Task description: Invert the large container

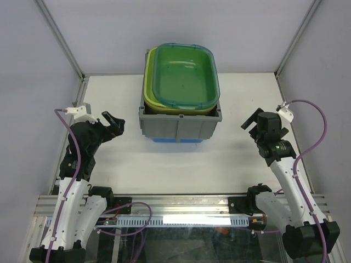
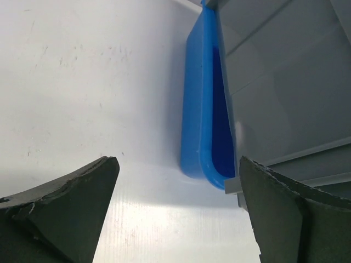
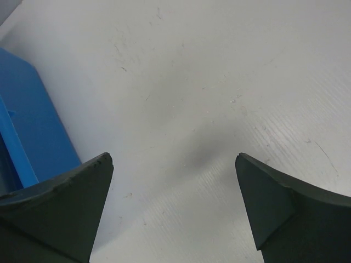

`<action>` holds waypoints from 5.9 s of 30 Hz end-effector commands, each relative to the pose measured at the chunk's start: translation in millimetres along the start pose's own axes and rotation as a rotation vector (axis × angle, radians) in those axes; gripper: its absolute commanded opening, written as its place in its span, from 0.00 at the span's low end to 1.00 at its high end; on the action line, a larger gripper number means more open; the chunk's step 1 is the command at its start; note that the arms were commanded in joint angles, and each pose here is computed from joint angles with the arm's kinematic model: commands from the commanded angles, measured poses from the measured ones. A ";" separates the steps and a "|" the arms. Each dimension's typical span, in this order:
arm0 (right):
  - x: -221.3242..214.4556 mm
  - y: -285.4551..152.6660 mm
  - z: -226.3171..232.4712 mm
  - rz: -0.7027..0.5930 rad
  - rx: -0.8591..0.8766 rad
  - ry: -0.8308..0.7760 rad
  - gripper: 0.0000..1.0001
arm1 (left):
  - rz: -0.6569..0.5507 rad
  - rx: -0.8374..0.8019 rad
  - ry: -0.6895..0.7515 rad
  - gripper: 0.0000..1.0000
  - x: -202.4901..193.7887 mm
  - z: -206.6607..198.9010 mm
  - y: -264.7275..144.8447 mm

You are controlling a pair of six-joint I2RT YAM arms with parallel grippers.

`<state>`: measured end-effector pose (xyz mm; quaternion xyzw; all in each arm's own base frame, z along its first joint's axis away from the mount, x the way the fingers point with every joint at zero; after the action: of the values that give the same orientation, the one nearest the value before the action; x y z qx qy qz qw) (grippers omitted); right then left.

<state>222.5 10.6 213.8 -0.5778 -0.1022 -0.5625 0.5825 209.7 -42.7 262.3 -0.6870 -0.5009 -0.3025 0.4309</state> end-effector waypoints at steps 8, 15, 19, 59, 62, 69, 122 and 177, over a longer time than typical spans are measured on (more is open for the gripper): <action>-0.4 -3.5 -5.3 -0.057 0.004 0.112 0.99 | -0.022 -0.087 0.054 0.99 13.6 -14.8 -15.9; -19.4 -4.9 2.0 0.036 0.114 0.110 0.99 | -0.003 -0.285 0.030 0.99 6.2 -36.8 -43.1; -30.9 -10.7 3.0 0.139 0.124 0.101 0.99 | 0.001 -0.344 -0.046 0.99 5.1 -45.7 -55.3; -14.5 69.4 112.8 0.439 0.413 0.219 0.99 | -0.082 -0.600 0.089 0.99 96.1 -115.3 -136.8; -45.1 81.2 130.5 0.542 0.452 0.227 0.99 | -0.062 -0.629 0.081 0.99 103.5 -122.8 -137.2; -116.3 62.5 194.1 0.727 0.559 0.161 0.99 | -0.115 -0.609 0.083 0.99 117.2 -125.9 -142.1; -68.6 -42.1 110.1 0.307 0.370 -0.113 0.98 | 0.105 -0.187 0.709 0.99 132.0 -160.5 54.8; -84.1 -42.3 92.2 0.357 0.337 -0.093 0.98 | -0.225 -0.327 0.871 0.00 183.7 -261.7 30.2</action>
<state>210.1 141.4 188.9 -0.5283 -0.1109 -0.3769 0.7527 311.4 -205.4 447.3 -0.5715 -0.1800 -0.6168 0.5105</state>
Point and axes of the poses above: each gripper's point midway between its finger pads, its own y axis out along the fingers, its own z axis along the line the jaws close on, x = y × z, the point moved 6 cm from there along -y, back along the fingers, and after that the axes turned 2 degrees about y, right-handed, at the moved point
